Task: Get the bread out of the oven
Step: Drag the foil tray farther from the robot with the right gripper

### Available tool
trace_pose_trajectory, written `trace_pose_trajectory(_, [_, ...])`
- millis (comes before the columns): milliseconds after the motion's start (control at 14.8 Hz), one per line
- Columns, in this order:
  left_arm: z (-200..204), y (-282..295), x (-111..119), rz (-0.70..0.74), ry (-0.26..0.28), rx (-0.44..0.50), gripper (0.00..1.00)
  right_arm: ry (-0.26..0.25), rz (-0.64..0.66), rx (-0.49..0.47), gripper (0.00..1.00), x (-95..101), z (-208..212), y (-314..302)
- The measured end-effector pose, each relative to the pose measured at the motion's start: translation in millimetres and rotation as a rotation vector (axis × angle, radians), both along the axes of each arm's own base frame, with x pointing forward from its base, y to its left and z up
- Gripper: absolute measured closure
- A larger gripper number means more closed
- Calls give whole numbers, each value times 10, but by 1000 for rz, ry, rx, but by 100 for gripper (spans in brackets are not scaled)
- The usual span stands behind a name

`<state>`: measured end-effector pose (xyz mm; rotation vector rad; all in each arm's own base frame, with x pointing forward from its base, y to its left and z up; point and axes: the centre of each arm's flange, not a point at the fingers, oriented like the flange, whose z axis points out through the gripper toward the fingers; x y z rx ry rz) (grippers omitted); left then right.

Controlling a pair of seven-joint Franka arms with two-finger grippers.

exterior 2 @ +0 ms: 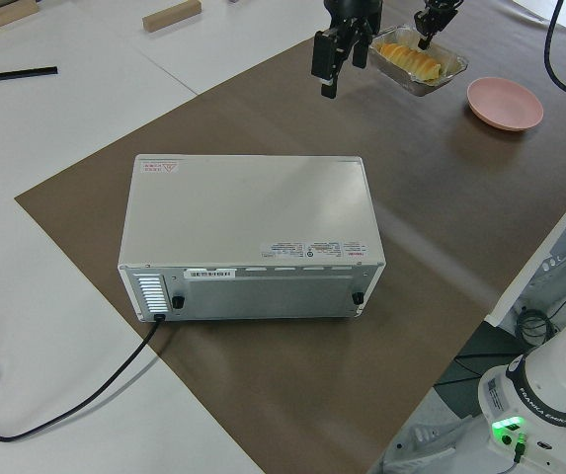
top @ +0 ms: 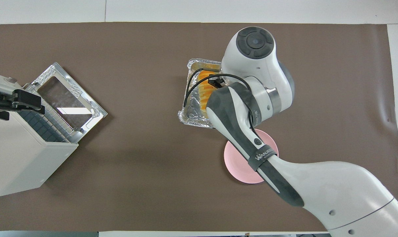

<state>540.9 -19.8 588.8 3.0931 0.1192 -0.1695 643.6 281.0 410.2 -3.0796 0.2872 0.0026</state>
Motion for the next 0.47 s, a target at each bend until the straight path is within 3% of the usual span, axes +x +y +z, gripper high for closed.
trace_pose_trajectory(270, [5, 15, -2, 3, -1, 0, 0, 3, 95, -4, 98, 249, -120, -808])
trace_pose_trajectory(472, [5, 17, -2, 3, -1, 0, 0, -32, 140, -1, 98, 326, -485, -1343])
